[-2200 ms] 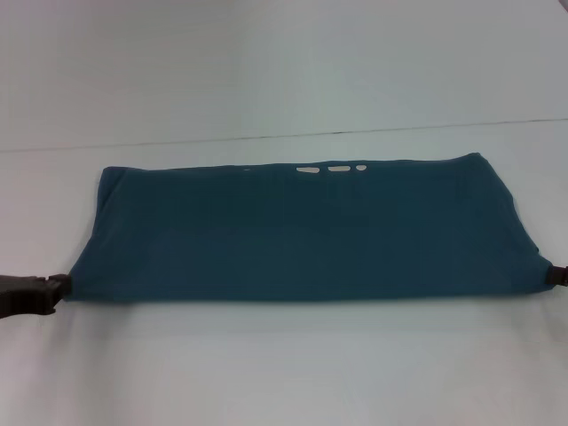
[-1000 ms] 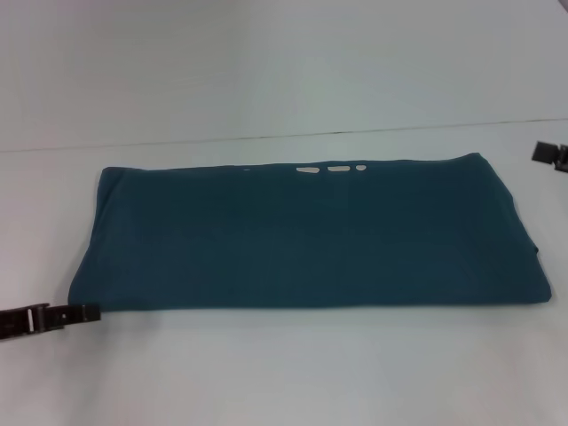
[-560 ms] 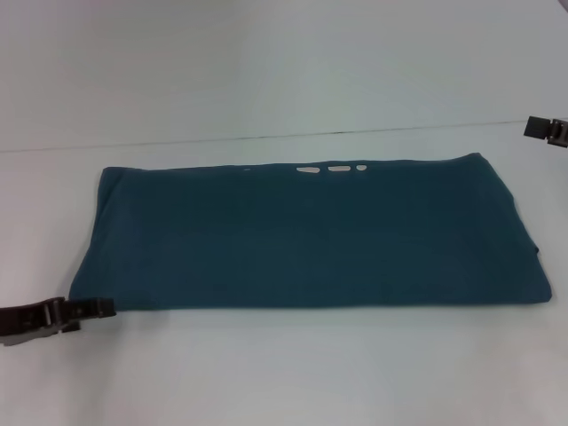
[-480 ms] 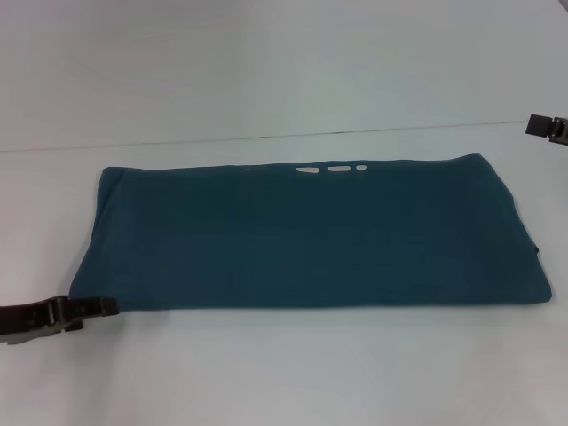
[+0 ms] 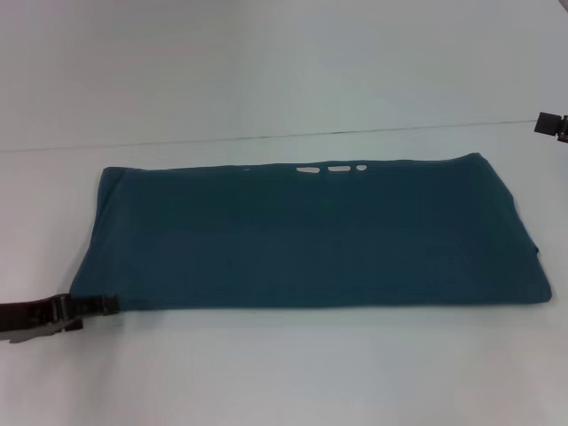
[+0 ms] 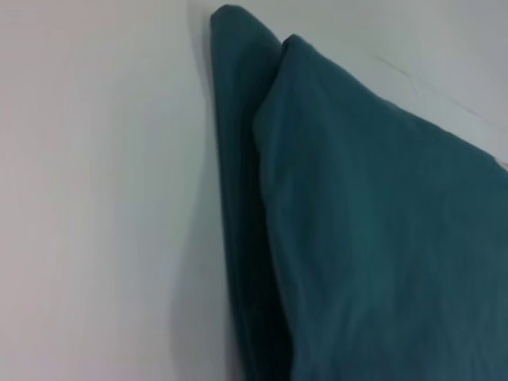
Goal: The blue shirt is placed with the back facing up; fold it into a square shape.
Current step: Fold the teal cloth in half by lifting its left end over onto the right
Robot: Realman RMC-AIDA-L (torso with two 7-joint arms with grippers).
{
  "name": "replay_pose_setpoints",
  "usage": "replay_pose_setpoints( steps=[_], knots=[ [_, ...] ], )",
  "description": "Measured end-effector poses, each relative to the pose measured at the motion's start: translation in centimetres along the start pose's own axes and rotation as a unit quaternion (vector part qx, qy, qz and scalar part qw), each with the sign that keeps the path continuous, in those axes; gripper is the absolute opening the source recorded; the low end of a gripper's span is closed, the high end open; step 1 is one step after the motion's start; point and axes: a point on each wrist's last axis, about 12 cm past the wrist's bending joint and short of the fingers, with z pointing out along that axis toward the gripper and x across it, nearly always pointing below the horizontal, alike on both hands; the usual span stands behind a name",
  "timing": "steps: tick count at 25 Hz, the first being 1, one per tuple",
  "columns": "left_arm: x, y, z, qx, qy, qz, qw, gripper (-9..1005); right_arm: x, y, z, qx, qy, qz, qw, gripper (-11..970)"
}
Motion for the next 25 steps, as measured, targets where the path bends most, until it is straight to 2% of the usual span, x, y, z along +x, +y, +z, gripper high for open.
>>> replay_pose_setpoints(
  steps=[8, 25],
  knots=[
    [0.1, 0.0, 0.1, -0.005, 0.01, 0.003, 1.0, 749, 0.0, 0.0, 0.1, 0.0, -0.002, 0.001, 1.0, 911],
    [-1.2, -0.6, 1.1, -0.023, 0.02, 0.022, 0.999, 748, 0.0, 0.0, 0.0, -0.001, -0.004, 0.004, 1.0, 912]
  ],
)
